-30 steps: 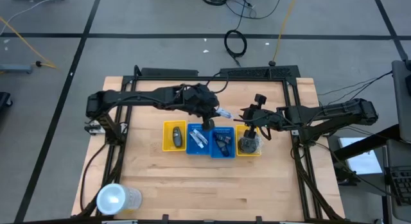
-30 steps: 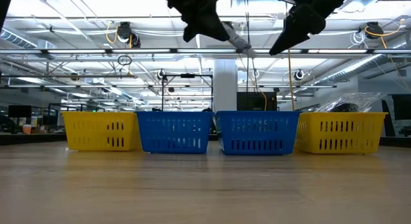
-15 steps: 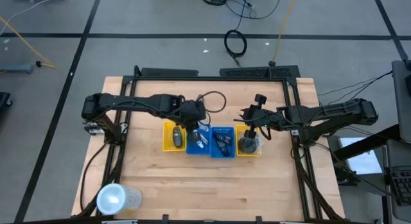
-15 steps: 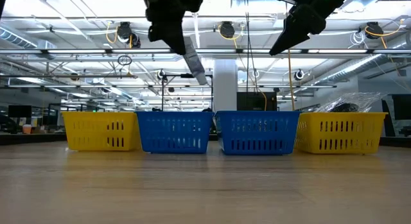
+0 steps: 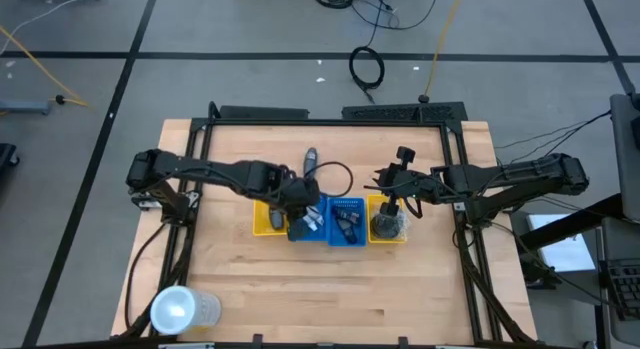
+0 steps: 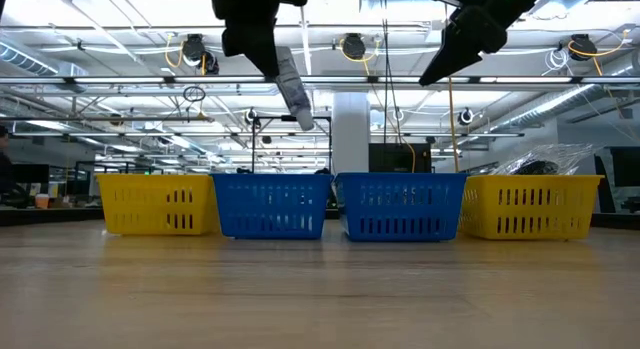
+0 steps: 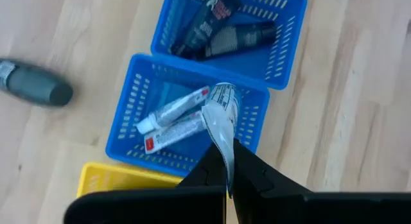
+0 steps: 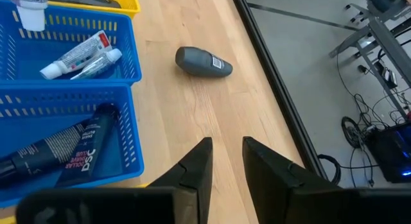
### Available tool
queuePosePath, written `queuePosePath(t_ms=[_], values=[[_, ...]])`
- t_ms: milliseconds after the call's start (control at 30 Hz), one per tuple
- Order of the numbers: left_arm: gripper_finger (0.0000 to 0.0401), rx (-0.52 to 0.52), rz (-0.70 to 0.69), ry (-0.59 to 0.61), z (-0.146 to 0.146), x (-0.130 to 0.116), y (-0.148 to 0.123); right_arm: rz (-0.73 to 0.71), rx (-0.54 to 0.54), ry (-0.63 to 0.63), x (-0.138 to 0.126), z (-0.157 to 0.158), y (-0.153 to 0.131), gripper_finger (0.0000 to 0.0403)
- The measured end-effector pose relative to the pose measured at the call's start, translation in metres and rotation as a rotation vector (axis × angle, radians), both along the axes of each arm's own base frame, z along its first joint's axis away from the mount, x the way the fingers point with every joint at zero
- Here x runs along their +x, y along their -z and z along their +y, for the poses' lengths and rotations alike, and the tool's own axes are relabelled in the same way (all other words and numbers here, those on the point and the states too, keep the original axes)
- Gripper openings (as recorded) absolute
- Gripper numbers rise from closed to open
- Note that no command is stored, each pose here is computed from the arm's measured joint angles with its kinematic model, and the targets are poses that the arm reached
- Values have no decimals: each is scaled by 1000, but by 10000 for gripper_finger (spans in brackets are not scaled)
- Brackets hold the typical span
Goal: Pick & Place Travel size toiletries
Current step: Put the white toothpaste into the left blue basket, then put the black deodorant into the left yellow basket
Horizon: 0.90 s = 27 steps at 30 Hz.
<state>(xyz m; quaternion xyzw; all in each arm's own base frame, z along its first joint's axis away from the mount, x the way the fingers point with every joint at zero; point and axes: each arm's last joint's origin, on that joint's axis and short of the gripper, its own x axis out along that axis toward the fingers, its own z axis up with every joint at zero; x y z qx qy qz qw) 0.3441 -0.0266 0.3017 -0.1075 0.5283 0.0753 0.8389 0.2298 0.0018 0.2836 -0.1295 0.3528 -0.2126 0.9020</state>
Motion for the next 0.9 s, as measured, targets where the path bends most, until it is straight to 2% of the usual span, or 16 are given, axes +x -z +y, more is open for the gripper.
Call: queuePosePath(t_ms=[267,500,900], values=[[0,2,20,-20,1,-1,4,-7,1,0,0,0,0,74],[6,34,89,-60,2,-7,25,-7,1,0,0,0,-1,73],[95,72,71,-64,3,-5,28,-21,1,0,1,0,-1,73]])
